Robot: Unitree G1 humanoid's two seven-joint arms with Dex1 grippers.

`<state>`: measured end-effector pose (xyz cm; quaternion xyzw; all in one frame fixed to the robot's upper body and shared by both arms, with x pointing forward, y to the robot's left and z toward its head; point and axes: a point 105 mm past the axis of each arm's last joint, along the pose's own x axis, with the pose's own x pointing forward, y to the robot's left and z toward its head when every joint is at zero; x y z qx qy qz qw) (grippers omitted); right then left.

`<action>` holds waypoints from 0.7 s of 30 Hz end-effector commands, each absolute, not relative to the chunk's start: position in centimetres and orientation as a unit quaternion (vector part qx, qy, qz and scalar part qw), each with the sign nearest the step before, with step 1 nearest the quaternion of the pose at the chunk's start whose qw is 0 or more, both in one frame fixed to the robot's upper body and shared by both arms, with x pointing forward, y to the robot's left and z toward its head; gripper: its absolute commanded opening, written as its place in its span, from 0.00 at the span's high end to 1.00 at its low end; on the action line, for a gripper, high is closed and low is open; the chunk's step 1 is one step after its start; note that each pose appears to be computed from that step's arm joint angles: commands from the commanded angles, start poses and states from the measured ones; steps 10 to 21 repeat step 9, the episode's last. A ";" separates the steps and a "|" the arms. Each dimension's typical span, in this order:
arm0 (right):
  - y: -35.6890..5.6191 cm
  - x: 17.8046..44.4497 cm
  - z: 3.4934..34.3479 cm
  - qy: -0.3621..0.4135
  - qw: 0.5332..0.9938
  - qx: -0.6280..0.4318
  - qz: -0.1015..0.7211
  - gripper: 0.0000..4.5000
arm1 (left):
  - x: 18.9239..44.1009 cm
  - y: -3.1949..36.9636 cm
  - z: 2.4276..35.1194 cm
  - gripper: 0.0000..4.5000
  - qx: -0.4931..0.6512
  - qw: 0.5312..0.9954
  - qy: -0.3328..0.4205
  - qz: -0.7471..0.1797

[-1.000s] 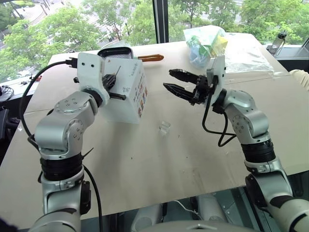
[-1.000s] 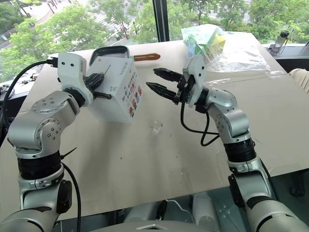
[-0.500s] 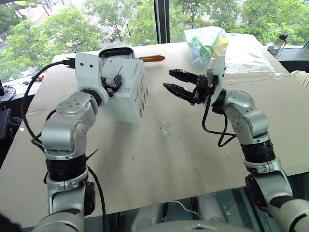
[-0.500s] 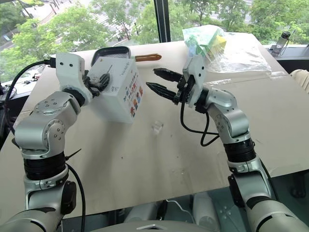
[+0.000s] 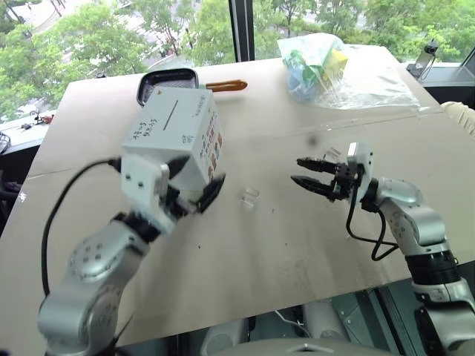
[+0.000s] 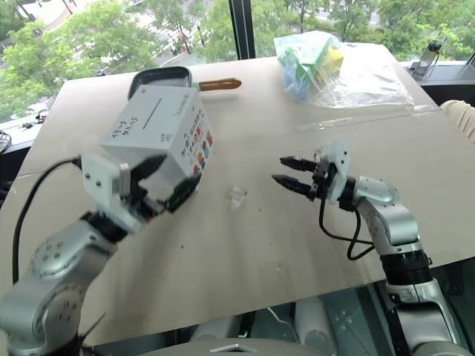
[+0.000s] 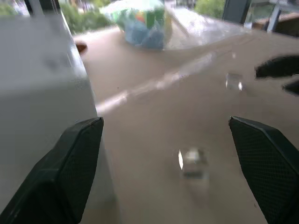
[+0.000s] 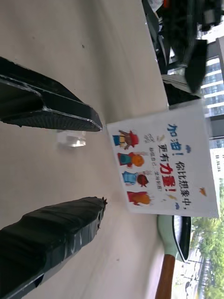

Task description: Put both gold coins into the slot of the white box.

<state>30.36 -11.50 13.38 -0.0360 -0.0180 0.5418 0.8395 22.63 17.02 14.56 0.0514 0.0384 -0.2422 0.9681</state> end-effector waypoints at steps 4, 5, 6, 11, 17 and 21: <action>-15.2 30.3 10.5 -0.002 0.864 -0.077 0.497 0.46 | 21.8 17.4 10.6 0.03 0.073 0.966 0.066 -0.241; -15.6 30.3 10.3 -0.002 0.865 -0.081 0.495 0.46 | 21.8 17.3 10.1 0.03 0.075 0.964 0.068 -0.244; -15.7 30.3 10.2 -0.002 0.865 -0.083 0.495 0.46 | 21.9 17.2 9.8 0.03 0.075 0.964 0.067 -0.246; -16.0 30.3 10.1 -0.004 0.866 -0.084 0.492 0.46 | 22.0 16.7 9.4 0.03 0.070 0.962 0.060 -0.259; -16.0 30.3 10.1 -0.004 0.866 -0.084 0.492 0.46 | 22.0 16.7 9.4 0.03 0.070 0.962 0.060 -0.259; -16.0 30.3 10.1 -0.004 0.866 -0.084 0.492 0.46 | 22.0 16.7 9.4 0.03 0.070 0.962 0.060 -0.259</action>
